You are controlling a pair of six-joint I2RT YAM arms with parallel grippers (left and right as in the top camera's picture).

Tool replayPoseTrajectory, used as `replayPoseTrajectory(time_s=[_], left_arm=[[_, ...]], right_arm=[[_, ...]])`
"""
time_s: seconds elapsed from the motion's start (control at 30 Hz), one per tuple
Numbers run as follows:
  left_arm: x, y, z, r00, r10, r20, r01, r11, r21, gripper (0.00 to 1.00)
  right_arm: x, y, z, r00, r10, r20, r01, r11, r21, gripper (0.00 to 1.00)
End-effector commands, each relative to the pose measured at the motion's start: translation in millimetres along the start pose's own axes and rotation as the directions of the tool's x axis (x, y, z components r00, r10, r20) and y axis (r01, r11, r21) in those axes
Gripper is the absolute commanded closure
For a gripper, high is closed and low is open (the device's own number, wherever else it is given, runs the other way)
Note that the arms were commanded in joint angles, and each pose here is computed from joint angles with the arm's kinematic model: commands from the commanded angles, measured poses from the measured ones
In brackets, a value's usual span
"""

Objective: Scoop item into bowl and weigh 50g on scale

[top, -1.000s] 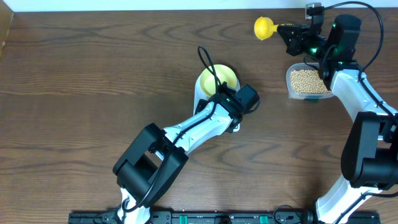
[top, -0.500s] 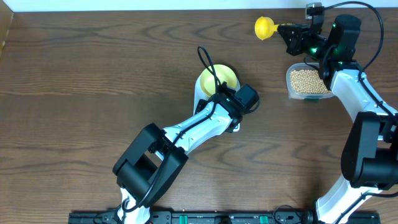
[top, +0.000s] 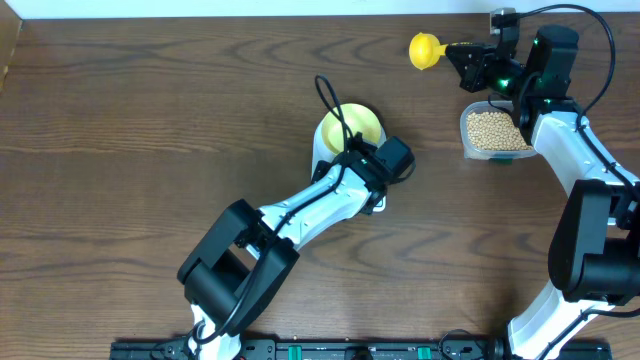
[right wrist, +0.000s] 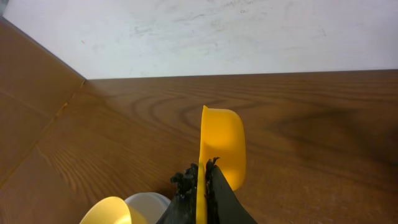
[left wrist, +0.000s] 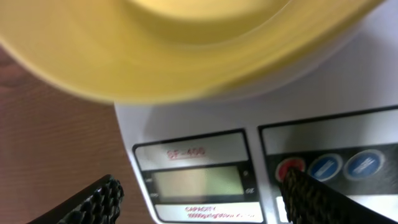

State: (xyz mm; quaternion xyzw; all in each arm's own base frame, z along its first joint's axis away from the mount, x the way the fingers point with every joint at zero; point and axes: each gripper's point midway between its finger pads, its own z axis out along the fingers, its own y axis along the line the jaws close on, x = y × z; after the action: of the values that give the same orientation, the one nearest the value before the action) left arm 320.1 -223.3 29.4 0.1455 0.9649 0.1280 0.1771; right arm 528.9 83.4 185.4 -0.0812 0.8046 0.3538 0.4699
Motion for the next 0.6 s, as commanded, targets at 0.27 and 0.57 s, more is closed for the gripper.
replayPoseTrajectory(time_s=[0.27,0.57], left_arm=[[-18,15,-41,0.995,-0.02,0.097,0.015,0.999,0.049,0.16],[-15,13,-35,0.997,-0.012,0.082,0.008,0.999,0.042,0.15]], right_arm=[[-9,1,-2,1.0,-0.023,0.016,0.023,1.0,0.002,0.99],[-7,1,-2,0.999,-0.032,0.009,0.032,0.999,0.004,0.99]])
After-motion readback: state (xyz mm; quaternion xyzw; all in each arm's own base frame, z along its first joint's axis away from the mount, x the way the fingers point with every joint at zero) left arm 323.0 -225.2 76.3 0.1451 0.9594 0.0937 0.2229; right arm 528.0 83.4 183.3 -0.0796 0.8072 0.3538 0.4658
